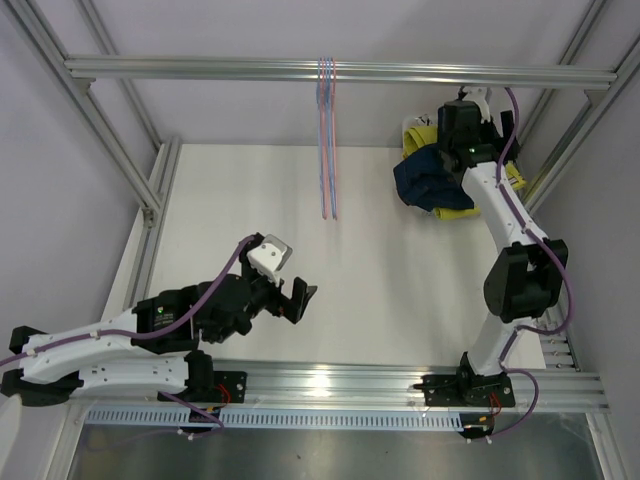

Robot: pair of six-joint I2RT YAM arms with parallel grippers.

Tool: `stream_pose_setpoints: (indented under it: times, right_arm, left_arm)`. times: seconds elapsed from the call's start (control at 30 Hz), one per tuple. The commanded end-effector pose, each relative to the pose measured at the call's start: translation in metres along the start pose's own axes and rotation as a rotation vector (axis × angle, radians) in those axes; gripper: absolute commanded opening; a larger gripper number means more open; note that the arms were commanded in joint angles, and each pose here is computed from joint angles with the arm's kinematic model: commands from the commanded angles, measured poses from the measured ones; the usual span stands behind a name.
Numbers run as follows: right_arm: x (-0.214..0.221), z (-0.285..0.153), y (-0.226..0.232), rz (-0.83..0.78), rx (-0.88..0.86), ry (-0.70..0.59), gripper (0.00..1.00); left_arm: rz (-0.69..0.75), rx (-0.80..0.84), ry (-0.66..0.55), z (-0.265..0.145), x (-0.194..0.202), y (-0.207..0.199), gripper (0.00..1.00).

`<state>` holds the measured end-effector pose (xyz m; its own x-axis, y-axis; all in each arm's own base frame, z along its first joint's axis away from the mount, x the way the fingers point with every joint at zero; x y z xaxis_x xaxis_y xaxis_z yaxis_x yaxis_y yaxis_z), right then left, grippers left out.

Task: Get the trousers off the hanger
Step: Place the trousers in the bin, then reset both arms

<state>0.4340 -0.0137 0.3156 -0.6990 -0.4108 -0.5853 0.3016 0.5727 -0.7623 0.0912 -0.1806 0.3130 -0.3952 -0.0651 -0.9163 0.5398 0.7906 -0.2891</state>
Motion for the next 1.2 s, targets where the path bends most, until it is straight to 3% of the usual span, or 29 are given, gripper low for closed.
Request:
stream_pose_setpoints:
  times: [0.0,0.37,0.53,0.73,0.87,1.0,1.17]
  right_arm:
    - [-0.015,-0.054,-0.058,0.226,0.057,-0.09,1.0]
    - [0.02,-0.139,-0.059,0.361,-0.118,-0.213,1.0]
    - [0.051,-0.198,-0.043,0.424,-0.407,-0.352,0.99]
    - [0.076,-0.247,-0.039,0.391,-0.67,-0.47,0.99]
    - [0.077,-0.269,-0.049,0.395,-0.712,-0.55,1.0]
    - [0.069,-0.275,-0.068,0.438,-0.64,-0.637,1.0]
    - [0.067,-0.271,-0.07,0.457,-0.584,-0.647,0.99]
  left_arm:
    - [-0.016,-0.014,-0.044,-0.003,-0.012,0.001,0.99]
    - [-0.036,-0.113,-0.147,-0.011,-0.022,0.018,0.99]
    - [-0.072,-0.242,-0.274,-0.026,-0.036,0.04,0.99]
    - [-0.143,-0.26,-0.37,-0.04,-0.049,0.058,0.99]
    - [-0.161,-0.336,-0.412,-0.038,-0.07,0.069,0.99]
    - [-0.179,-0.376,-0.464,-0.041,-0.112,0.073,0.99]
    - [-0.189,-0.442,-0.546,-0.049,-0.151,0.078,1.0]
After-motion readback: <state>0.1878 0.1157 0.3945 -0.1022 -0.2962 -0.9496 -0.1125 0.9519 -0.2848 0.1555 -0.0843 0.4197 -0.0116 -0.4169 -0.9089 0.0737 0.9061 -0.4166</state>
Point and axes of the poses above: each gripper's point midway between its finger pads, its own z axis out along the fingers, its own y axis along the line the jaws close on, x = y × z, the point moved 8 cm from there along -z, back along the fingers, and after that the axes turned 15 degrees about -z, right-handed, at the moved point
